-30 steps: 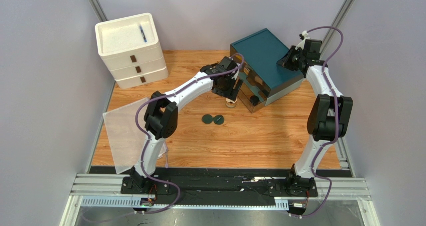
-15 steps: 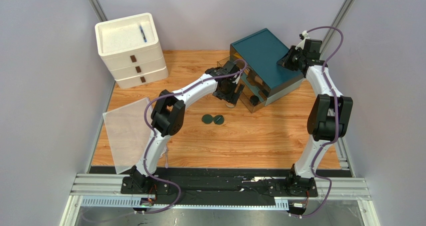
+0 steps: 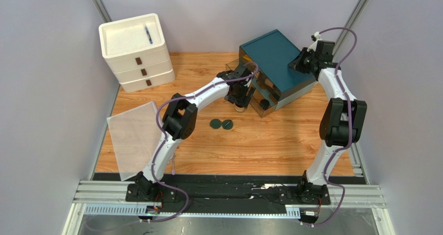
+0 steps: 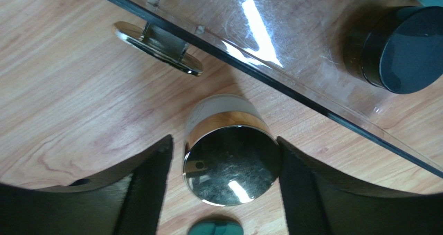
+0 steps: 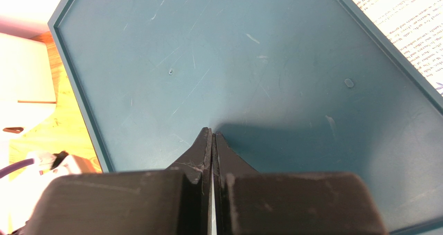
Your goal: Organize the makeup
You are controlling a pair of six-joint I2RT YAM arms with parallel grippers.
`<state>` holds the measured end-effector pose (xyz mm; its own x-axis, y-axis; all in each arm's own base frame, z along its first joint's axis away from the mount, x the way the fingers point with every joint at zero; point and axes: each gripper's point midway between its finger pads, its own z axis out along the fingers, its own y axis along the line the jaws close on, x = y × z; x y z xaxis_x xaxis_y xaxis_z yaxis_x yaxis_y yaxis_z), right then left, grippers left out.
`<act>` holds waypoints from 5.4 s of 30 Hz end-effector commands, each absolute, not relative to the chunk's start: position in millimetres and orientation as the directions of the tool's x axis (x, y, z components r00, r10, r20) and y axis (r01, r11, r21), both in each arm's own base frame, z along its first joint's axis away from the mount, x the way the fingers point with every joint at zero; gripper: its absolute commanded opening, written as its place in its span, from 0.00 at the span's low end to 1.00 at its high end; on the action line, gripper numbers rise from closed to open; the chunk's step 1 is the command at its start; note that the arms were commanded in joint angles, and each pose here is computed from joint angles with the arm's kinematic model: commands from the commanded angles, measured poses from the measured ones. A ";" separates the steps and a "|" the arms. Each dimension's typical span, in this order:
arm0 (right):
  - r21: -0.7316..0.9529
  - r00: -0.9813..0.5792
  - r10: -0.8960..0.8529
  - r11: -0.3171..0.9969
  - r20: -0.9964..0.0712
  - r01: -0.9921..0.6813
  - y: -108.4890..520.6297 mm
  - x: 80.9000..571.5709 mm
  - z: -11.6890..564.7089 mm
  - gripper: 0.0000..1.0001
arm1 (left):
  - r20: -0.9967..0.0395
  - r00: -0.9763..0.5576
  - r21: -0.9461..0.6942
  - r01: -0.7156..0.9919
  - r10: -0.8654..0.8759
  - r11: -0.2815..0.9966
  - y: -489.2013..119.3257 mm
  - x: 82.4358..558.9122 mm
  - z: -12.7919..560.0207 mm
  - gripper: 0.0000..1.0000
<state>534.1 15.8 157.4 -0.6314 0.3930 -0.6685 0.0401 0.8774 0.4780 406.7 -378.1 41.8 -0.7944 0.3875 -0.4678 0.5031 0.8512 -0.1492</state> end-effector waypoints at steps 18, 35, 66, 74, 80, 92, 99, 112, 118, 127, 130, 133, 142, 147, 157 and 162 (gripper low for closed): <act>0.277 -0.928 0.353 0.909 -0.118 0.310 16.0 402.4 -20.1 0.00 | -0.604 -0.766 -0.131 0.366 0.218 0.921 -345.0 428.1 110.2 0.00; 0.284 -0.925 0.362 0.904 -0.114 0.319 17.6 401.1 -21.8 0.00 | -0.717 -0.695 -0.483 0.438 -0.056 0.758 -431.9 446.2 220.9 0.00; 0.289 -0.926 0.360 0.904 -0.116 0.316 18.3 400.7 -19.4 0.00 | -0.681 -0.727 -0.377 0.454 0.092 0.807 -461.6 435.6 143.1 0.76; 0.285 -0.927 0.356 0.906 -0.118 0.312 17.7 400.1 -18.0 0.00 | -0.741 -0.666 -0.347 0.489 0.086 0.800 -456.3 439.0 178.0 0.76; 0.287 -0.926 0.356 0.906 -0.124 0.310 17.5 401.9 -16.3 0.00 | -0.776 -0.614 -0.263 0.526 0.146 0.809 -425.0 420.4 205.6 0.75; 0.290 -0.927 0.356 0.905 -0.117 0.311 18.4 401.5 -19.5 0.00 | -0.566 -0.759 -0.085 0.442 0.322 0.893 -307.0 326.5 102.1 0.76; 0.289 -0.927 0.356 0.905 -0.114 0.312 18.4 400.9 -20.1 0.00 | -0.442 -0.858 -0.069 0.325 0.263 0.943 -283.3 303.5 42.7 0.77; 0.290 -0.928 0.355 0.905 -0.114 0.310 18.7 400.0 -20.9 0.00 | -0.348 -0.901 -0.052 0.294 0.259 0.954 -291.5 316.5 -2.8 0.67; 0.295 -0.927 0.357 0.903 -0.113 0.312 19.4 401.3 -20.6 0.00 | -0.339 -0.903 -0.061 0.303 0.266 0.951 -288.3 315.9 1.5 0.11; 0.297 -0.926 0.361 0.901 -0.113 0.315 19.8 402.1 -20.7 0.00 | -0.424 -0.862 -0.039 0.325 0.279 0.945 -289.6 332.7 42.3 0.00; 0.298 -0.926 0.361 0.901 -0.114 0.315 19.8 402.3 -21.1 0.00 | -0.487 -0.833 -0.046 0.326 0.263 0.944 -294.6 343.8 70.5 0.00; 0.298 -0.926 0.361 0.901 -0.114 0.315 19.8 401.9 -20.8 0.00 | -0.553 -0.798 -0.056 0.324 0.241 0.944 -298.8 355.2 100.6 0.00; 0.299 -0.926 0.361 0.901 -0.114 0.315 20.1 401.9 -20.7 0.00 | -0.755 -0.642 -0.155 0.373 0.133 0.915 -336.5 400.1 191.7 0.00; 0.300 -0.926 0.361 0.900 -0.110 0.315 20.4 401.2 -20.7 0.00 | -0.788 -0.615 -0.274 0.382 0.021 0.882 -365.2 432.4 222.0 0.00; 0.297 -0.928 0.356 0.903 -0.115 0.310 19.8 400.1 -19.1 0.00 | -0.729 -0.675 -0.434 0.321 -0.119 0.842 -398.8 491.0 207.2 0.02; 0.296 -0.929 0.351 0.905 -0.117 0.305 19.6 399.9 -17.5 0.00 | -0.716 -0.680 -0.461 0.287 -0.161 0.839 -399.3 504.5 200.6 0.39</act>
